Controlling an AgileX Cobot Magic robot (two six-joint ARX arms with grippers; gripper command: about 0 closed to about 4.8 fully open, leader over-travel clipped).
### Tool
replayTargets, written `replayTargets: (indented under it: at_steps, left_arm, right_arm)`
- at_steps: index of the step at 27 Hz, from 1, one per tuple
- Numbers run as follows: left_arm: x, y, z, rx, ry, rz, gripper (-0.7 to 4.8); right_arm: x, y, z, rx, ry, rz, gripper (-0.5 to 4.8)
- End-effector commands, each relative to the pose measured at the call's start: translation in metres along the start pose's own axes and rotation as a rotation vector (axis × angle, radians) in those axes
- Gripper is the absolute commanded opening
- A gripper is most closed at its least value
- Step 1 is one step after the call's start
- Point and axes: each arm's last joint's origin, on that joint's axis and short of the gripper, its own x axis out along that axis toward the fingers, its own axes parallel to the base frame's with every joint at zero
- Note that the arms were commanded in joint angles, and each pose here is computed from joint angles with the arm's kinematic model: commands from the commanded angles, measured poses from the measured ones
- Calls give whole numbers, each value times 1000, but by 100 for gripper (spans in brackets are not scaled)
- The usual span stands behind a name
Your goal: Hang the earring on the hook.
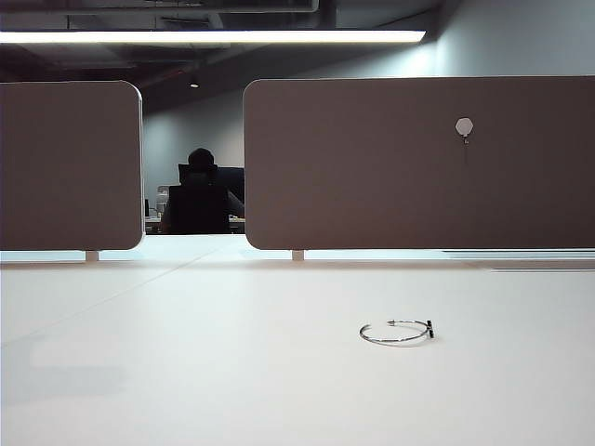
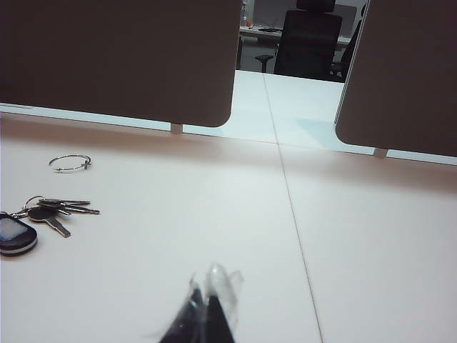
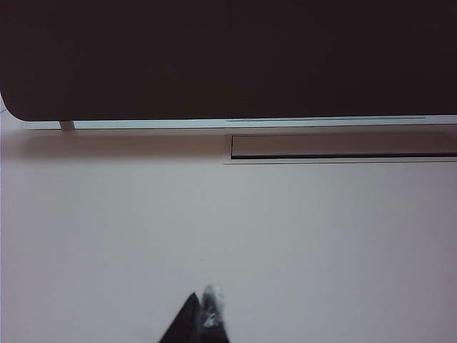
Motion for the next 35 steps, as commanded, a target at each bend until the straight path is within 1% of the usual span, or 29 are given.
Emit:
replayTargets:
  at_steps: [1,5,8,11,12,13,14,16,17,18,21,23,25,28,29,31,33,34,35]
  left_arm:
    - [0,0,1,-2,-11,14,-5]
    - [0,2,1,-2,-14,54,-5]
    - [0,1,2,-3,-14,51,-5]
    - [0,0,2,-21,-11,9,-4]
    - [0,-1,3,-43,-8,-10,17]
    - [-1,-1,4,-57,-2,-24,76]
    - [-1,-1,6,-74,1,-34,205]
    - [-2,-3,10,-102,11,-55,465]
    - [-3,-3,13,-116,19,-71,479]
    - [-4,-4,16,-124,24,-89,479]
    - [-9,-8,31,-172,26,-182,479]
    - [-12,-11,40,-217,15,-250,479]
    - [-14,-14,48,-253,14,-309,479]
    - [-17,-19,62,-315,21,-390,479]
    - [-18,-21,66,-324,22,-413,479]
    - [-19,-26,81,-321,26,-474,479]
    - [-15,-32,94,-277,44,-530,479]
    - [-10,-37,99,-236,66,-565,479]
    - [-6,-40,101,-220,88,-585,479]
  right_arm:
    - [0,0,0,3,-11,-4,-1]
    - [0,-1,0,2,-14,-36,-1]
    - [0,-1,0,2,-13,-32,-1]
    - [0,1,3,3,-20,20,-1]
    - [-1,2,5,11,-26,44,4]
    - [-1,2,8,33,-35,60,38]
    - [-3,3,14,67,-50,68,133]
    - [-6,3,27,116,-81,70,342]
    - [-9,3,36,138,-105,72,436]
    - [-11,4,44,143,-124,79,473]
    - [-22,8,73,129,-155,192,479]
    - [-27,10,88,127,-132,235,479]
    - [-27,12,97,127,-101,261,479]
    - [-23,14,107,119,-70,356,479]
    - [-20,15,108,126,-63,382,479]
    - [-13,15,110,180,-21,416,479]
    - [-3,17,107,205,55,489,479]
    - [2,18,104,215,95,526,479]
    - [6,19,101,224,126,550,479]
